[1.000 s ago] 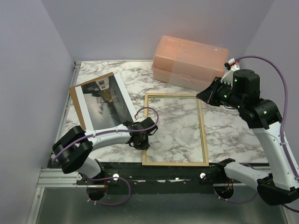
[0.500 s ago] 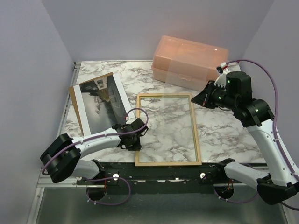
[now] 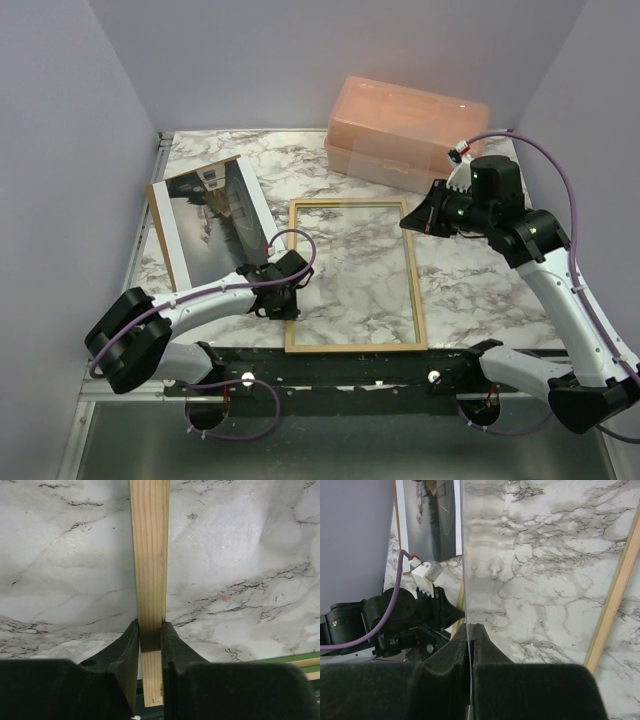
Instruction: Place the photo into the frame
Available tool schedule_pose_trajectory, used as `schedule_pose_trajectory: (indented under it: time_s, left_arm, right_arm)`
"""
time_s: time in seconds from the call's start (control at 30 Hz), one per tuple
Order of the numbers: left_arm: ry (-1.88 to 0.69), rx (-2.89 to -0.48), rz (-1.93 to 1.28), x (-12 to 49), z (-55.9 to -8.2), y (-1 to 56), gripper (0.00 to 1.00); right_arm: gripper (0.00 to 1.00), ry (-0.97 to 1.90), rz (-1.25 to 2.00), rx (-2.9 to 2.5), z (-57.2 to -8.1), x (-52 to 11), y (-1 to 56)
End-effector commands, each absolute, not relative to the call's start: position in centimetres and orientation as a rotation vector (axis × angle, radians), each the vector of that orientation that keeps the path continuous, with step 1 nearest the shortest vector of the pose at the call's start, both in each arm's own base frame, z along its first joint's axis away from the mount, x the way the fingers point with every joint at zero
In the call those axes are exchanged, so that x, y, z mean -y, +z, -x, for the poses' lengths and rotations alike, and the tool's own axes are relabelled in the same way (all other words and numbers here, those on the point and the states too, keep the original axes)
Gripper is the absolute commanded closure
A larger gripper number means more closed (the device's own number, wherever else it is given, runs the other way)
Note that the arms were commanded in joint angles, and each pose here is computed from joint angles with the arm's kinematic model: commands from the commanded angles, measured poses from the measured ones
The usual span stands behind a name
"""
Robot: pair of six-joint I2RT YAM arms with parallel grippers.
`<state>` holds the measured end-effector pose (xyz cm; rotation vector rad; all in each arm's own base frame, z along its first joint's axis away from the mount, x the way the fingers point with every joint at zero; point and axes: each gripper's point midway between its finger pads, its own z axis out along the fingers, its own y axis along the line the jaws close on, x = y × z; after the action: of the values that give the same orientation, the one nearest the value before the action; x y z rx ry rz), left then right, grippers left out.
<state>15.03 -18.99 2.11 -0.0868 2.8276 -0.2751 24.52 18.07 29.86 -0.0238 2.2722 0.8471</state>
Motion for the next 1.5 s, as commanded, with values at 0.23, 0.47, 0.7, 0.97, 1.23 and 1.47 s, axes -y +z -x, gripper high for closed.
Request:
schedule_pose_trajectory:
  time_s: [0.23,0.47,0.7,0.97,1.23,1.47]
  left_arm:
    - [-0.273,-2.741,0.006,19.0,-16.8,3.6,0.65]
    - [-0.177,-2.788,-0.034,19.0,-17.3,2.4,0.8]
    - [-0.125,-2.802,-0.031,19.3,-18.0,1.9,0.86]
    - [-0.147,-2.797,-0.034,19.8,-18.2,2.7,0.65]
    - [-0.291,-2.697,0.023,19.8,-18.1,6.2,0.31]
    - [-0.364,-2.606,0.098,18.0,-17.2,8.6,0.31]
  right_arm:
    - [1.0,0.932,0.101,-2.27,-24.3,-19.3,29.9]
    - [1.0,0.934,0.116,-2.282,-24.3,-19.5,29.6]
    - [1.0,0.963,0.115,-2.259,-24.6,-19.9,30.3]
    - [1.0,0.97,0.127,-2.273,-24.6,-20.0,30.0]
    - [1.0,0.958,0.145,-2.272,-24.5,-19.9,29.6]
    - [1.0,1.104,0.221,-2.279,-23.8,-21.5,29.9]
